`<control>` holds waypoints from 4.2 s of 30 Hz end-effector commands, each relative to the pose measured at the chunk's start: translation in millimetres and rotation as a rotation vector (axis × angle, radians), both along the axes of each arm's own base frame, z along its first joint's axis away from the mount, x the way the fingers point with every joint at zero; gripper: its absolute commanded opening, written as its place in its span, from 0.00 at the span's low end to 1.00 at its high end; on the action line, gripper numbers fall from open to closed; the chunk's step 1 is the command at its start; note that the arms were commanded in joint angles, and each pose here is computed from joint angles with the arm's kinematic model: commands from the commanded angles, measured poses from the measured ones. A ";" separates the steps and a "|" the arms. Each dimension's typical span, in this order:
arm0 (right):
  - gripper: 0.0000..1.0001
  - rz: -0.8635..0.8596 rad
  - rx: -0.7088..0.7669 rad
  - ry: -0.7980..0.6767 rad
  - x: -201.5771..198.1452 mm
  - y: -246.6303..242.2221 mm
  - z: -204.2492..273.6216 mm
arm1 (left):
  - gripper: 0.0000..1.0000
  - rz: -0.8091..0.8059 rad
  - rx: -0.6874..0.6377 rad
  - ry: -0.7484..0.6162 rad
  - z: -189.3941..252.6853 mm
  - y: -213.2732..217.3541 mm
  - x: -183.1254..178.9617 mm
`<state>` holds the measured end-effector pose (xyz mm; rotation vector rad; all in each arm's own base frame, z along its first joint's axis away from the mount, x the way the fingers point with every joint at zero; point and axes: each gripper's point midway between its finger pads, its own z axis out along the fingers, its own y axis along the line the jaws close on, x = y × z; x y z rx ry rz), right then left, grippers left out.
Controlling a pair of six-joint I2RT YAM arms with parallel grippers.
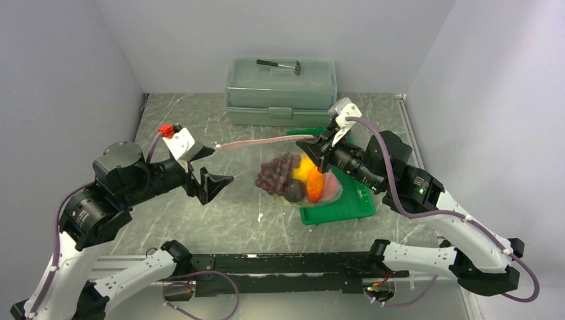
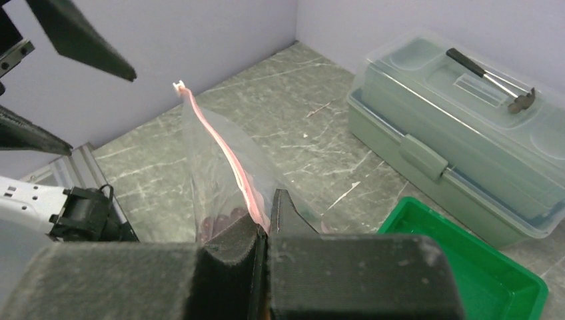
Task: Place the food in the zip-top bag and seal the zipper
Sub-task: Place the zipper food storage bag at the center of the board.
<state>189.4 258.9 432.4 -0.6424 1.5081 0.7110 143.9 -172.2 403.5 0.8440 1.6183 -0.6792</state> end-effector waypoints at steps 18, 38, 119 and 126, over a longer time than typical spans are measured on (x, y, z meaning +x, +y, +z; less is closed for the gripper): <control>0.00 0.304 0.022 -0.006 -34.6 44.4 18.4 | 1.00 -0.119 -0.019 -0.040 17.7 -34.9 15.6; 0.00 0.408 0.060 0.003 -45.1 62.6 26.8 | 1.00 -0.348 0.032 0.130 -37.7 -70.4 2.7; 0.72 0.110 0.029 0.040 -16.2 -12.0 -32.4 | 0.00 0.567 0.699 0.249 -206.2 -3.5 154.0; 0.73 0.094 0.028 0.032 -16.1 -17.2 -36.5 | 0.25 0.501 0.608 0.315 -220.2 -37.2 120.9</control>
